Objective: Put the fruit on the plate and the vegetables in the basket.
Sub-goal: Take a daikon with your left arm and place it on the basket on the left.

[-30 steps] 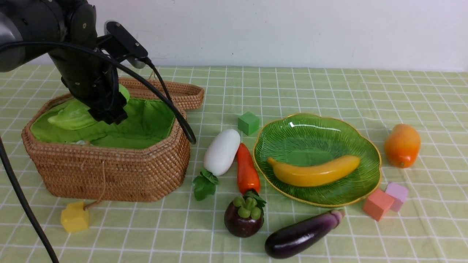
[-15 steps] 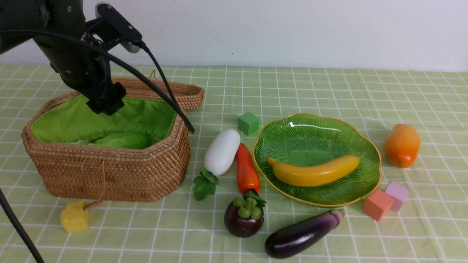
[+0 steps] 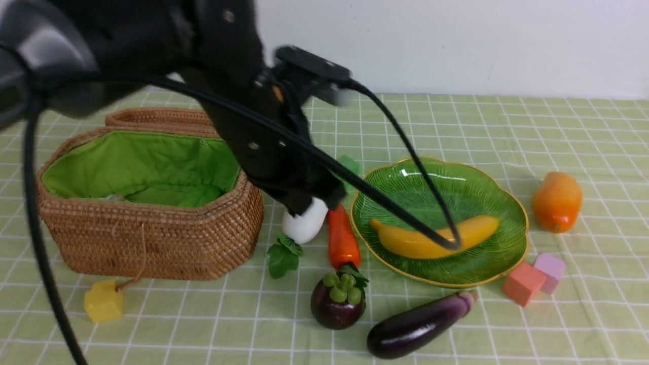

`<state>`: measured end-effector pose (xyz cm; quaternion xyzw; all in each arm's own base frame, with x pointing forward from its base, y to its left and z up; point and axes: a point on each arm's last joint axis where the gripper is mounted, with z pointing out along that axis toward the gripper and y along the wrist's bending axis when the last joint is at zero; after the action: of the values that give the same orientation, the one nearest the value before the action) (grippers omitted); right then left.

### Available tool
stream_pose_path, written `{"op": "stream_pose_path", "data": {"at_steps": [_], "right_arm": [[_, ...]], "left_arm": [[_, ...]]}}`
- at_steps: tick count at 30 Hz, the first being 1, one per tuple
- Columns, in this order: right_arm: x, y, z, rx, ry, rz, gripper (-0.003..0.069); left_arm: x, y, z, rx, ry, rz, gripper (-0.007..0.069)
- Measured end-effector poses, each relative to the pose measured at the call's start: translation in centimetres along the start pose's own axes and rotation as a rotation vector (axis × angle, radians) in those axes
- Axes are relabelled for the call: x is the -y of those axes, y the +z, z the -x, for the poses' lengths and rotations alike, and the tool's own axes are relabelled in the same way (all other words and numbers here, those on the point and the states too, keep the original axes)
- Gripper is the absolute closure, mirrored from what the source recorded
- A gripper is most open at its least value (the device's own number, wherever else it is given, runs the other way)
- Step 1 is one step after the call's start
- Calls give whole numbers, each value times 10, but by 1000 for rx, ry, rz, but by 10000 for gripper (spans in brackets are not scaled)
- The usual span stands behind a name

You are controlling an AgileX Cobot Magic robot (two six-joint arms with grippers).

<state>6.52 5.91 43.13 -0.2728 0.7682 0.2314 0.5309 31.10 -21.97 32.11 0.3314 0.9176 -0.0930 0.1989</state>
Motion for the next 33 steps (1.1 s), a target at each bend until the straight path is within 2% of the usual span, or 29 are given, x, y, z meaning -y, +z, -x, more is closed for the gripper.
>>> {"op": "stream_pose_path", "data": {"at_steps": [2, 6, 7, 8, 9, 10, 12, 17, 21, 33], "right_arm": [[-1, 0, -2, -17, 3, 10, 570], [-1, 0, -3, -31, 0, 9, 570], [-1, 0, -3, -31, -1, 7, 570], [-1, 0, -3, -31, -1, 7, 570], [-1, 0, -3, -31, -1, 7, 570], [0, 0, -3, -31, -2, 5, 570], [0, 0, -3, -31, -2, 5, 569], [0, 0, -3, -31, -2, 5, 565], [0, 0, -3, -31, -2, 4, 565], [0, 0, -3, -31, -2, 4, 562]], "left_arm": [[12, 19, 3, -23, -19, -9, 631], [7, 46, 8, -62, -65, 20, 558], [3, 55, 11, -74, -79, 36, 519], [-3, 71, 16, -91, -91, 68, 435], [-3, 70, 17, -86, -93, 68, 424], [-7, 83, 26, -82, -89, 103, 344], [-13, 94, 37, -48, -85, 150, 256], [-26, 114, 60, 33, -91, 259, 124], [-32, 132, 61, 20, -68, 317, 103], [-41, 160, 57, -12, 4, 399, 103]]}}
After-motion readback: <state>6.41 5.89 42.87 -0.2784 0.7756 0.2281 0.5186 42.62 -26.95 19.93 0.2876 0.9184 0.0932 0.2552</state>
